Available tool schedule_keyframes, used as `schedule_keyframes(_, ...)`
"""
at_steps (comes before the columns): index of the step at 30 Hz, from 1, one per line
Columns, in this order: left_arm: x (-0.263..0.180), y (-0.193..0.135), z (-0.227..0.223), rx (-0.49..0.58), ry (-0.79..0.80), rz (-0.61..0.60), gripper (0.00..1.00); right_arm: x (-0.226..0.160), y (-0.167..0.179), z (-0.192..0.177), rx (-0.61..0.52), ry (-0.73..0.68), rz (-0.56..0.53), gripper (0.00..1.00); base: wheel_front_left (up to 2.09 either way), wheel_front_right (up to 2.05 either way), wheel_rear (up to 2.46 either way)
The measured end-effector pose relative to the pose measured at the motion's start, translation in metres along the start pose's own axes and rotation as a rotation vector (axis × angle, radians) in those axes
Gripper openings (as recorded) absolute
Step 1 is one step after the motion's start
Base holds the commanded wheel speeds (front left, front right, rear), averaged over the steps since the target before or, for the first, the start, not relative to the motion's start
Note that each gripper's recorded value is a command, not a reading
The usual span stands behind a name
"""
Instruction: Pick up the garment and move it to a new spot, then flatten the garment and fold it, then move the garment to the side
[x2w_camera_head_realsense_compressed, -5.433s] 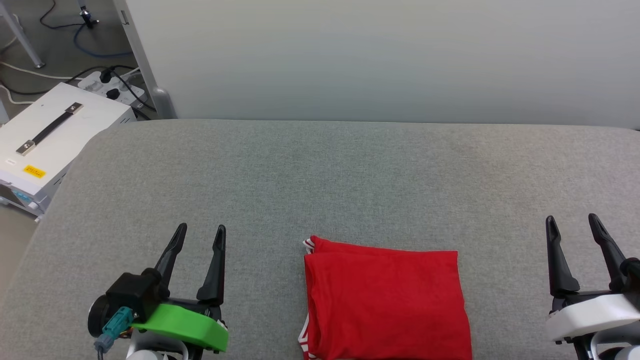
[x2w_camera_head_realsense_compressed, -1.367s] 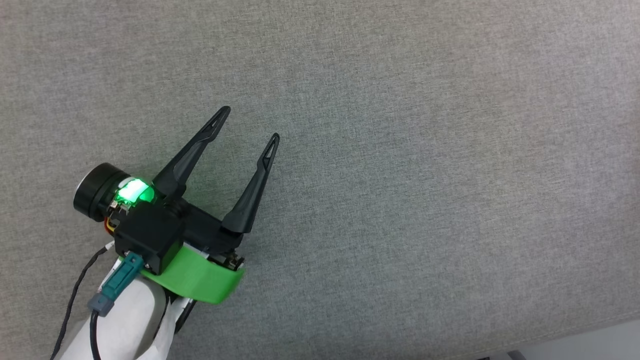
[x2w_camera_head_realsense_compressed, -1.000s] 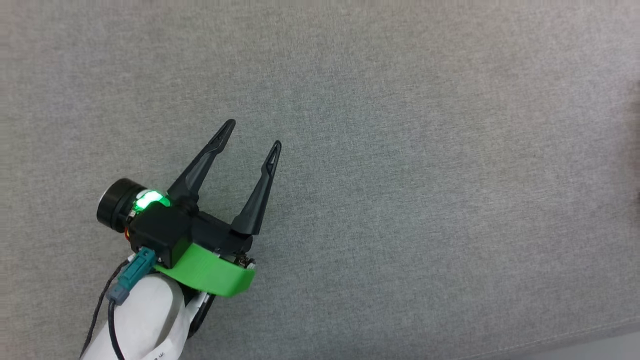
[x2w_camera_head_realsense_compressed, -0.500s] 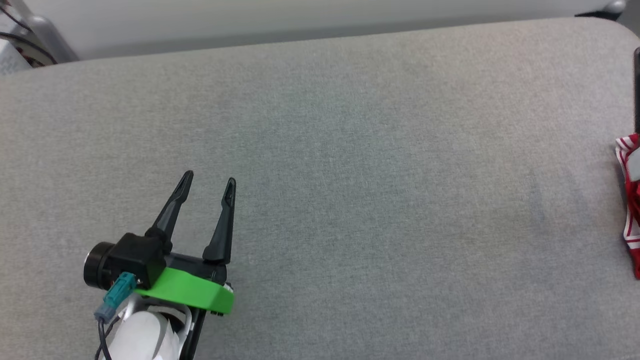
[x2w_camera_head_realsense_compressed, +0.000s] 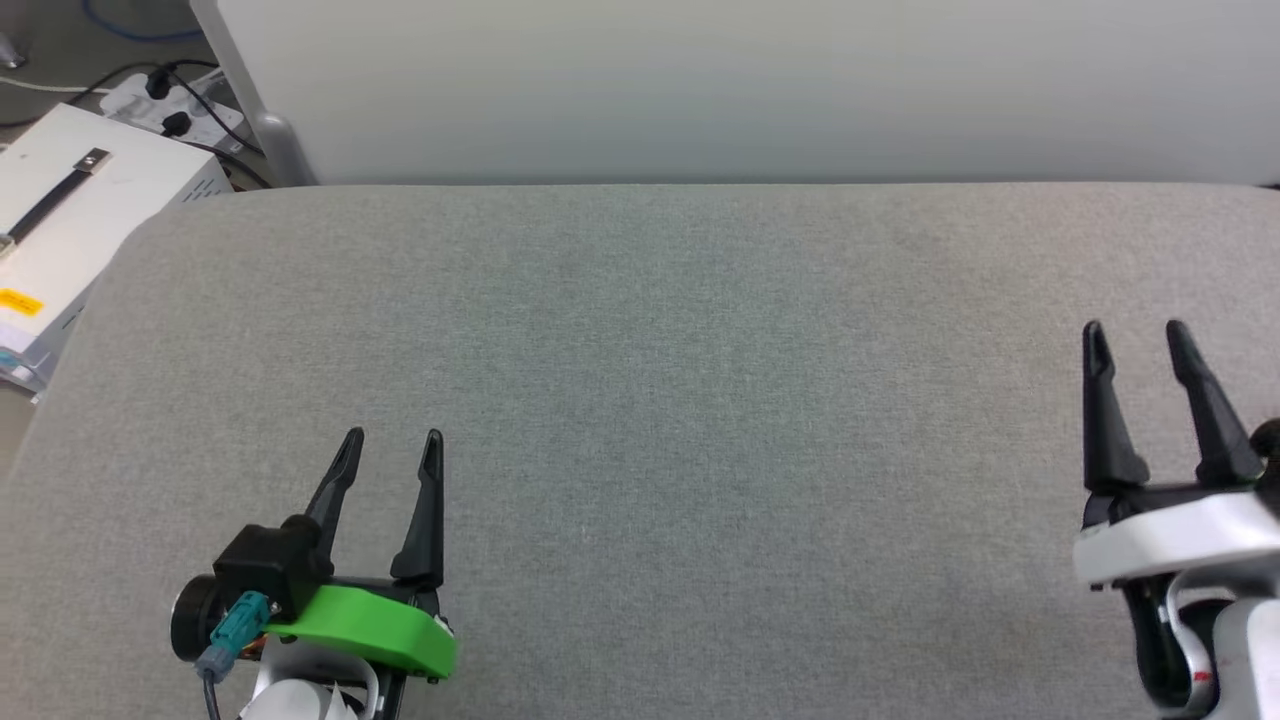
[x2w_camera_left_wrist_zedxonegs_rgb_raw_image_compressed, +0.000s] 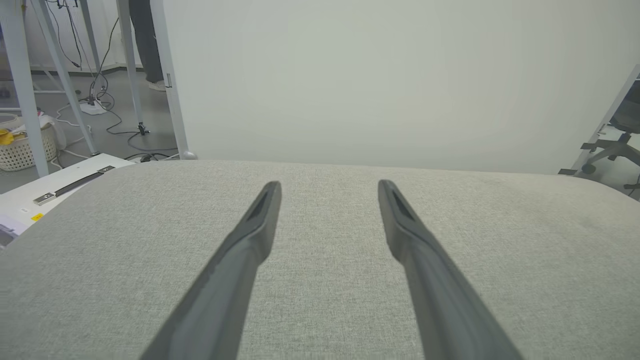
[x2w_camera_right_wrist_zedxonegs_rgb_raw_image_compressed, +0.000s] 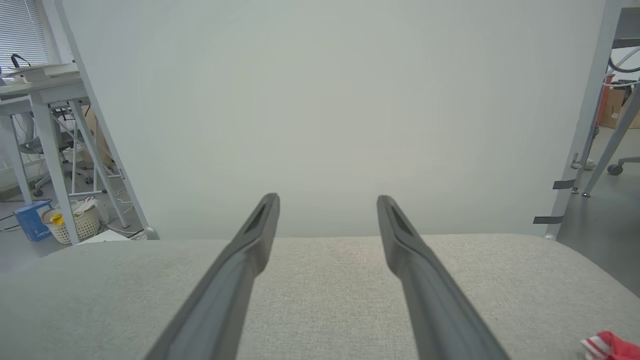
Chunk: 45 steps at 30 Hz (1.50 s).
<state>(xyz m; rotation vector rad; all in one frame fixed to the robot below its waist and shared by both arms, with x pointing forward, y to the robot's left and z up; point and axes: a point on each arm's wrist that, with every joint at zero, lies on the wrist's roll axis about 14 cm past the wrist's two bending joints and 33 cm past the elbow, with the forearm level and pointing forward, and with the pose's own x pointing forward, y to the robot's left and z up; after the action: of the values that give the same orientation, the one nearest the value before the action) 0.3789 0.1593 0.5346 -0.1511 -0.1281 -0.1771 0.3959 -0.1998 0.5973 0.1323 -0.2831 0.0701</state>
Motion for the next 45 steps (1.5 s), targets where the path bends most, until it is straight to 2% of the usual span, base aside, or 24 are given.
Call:
schedule_keyframes(5,-0.014,0.009,0.001,-0.006,-0.004,0.048,1.0,-0.021,0.015,-0.023,0.044,0.051,0.014,1.0,0.0,0.0,0.0)
schedule_keyframes(14,-0.024,0.006,0.0,0.014,-0.002,0.041,1.0,-0.038,0.032,-0.044,0.051,0.101,0.044,1.0,0.0,0.0,0.0)
schedule_keyframes(40,-0.019,0.009,0.001,0.009,-0.016,0.061,1.0,-0.039,0.034,-0.049,0.048,0.106,0.044,1.0,0.0,0.0,0.0)
schedule_keyframes(41,-0.019,0.009,0.001,0.007,-0.016,0.06,0.0,-0.039,0.033,-0.049,0.048,0.106,0.043,0.0,0.0,0.0,0.0)
schedule_keyframes(45,-0.018,0.008,0.0,0.006,-0.013,0.058,0.0,-0.039,0.033,-0.049,0.048,0.107,0.043,0.0,0.0,0.0,0.0)
